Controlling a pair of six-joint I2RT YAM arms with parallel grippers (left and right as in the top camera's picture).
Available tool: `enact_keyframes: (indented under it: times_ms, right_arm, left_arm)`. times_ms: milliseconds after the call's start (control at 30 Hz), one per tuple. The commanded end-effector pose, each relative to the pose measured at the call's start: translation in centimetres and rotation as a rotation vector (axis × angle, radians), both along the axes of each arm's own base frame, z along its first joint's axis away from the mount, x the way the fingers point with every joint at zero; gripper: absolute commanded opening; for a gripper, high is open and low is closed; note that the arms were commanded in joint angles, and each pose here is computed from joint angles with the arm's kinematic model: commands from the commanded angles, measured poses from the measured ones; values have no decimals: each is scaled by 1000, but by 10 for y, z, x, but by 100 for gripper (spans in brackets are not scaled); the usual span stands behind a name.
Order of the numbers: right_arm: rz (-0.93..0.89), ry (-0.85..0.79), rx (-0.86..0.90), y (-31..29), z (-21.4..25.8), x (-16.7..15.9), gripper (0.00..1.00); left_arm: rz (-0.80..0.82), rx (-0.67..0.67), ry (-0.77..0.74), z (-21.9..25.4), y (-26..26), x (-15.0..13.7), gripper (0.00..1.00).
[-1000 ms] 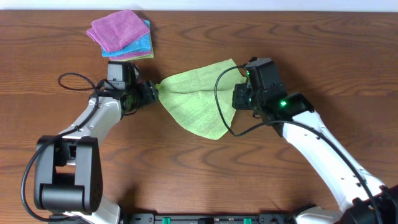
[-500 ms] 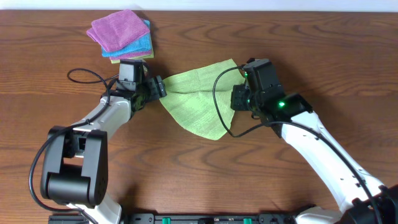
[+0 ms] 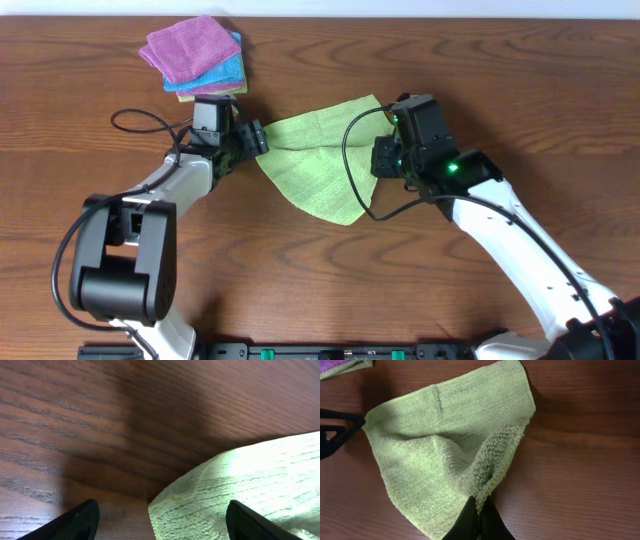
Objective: Fold the cloth
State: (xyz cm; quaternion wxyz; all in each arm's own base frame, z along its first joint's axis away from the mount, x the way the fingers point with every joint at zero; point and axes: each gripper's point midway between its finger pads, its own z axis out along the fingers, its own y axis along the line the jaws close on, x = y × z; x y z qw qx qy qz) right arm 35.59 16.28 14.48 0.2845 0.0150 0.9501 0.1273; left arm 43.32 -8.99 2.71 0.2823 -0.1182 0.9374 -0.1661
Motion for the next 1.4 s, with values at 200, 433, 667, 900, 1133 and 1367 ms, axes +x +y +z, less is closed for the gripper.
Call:
enact_keyframes:
  times_ms: [200,433,667,900,1133,1367]
  right_arm:
    - [12,-6,-13,2,1,0,1]
    - [12,0,-16,1,0,-1,1]
    - [12,0,-16,1,0,-1,1]
    - [14,7,-16,1,-1,-3,1]
    - [14,19,-23,0,-3,-5,1]
    - [13,-5,-65,-6,-2,-1,1]
  left_arm:
    - [-39,-4,-20,-6,-19,4,82]
    - [-38,-8,-15,-10,-21,4,73]
    - [-37,-8,-20,-10,-21,5,60]
    - [-38,-7,-5,-23,-21,6,61]
    - [-58,-31,11,-33,-26,5,34]
    - [-94,-93,-50,-6,-36,16,6]
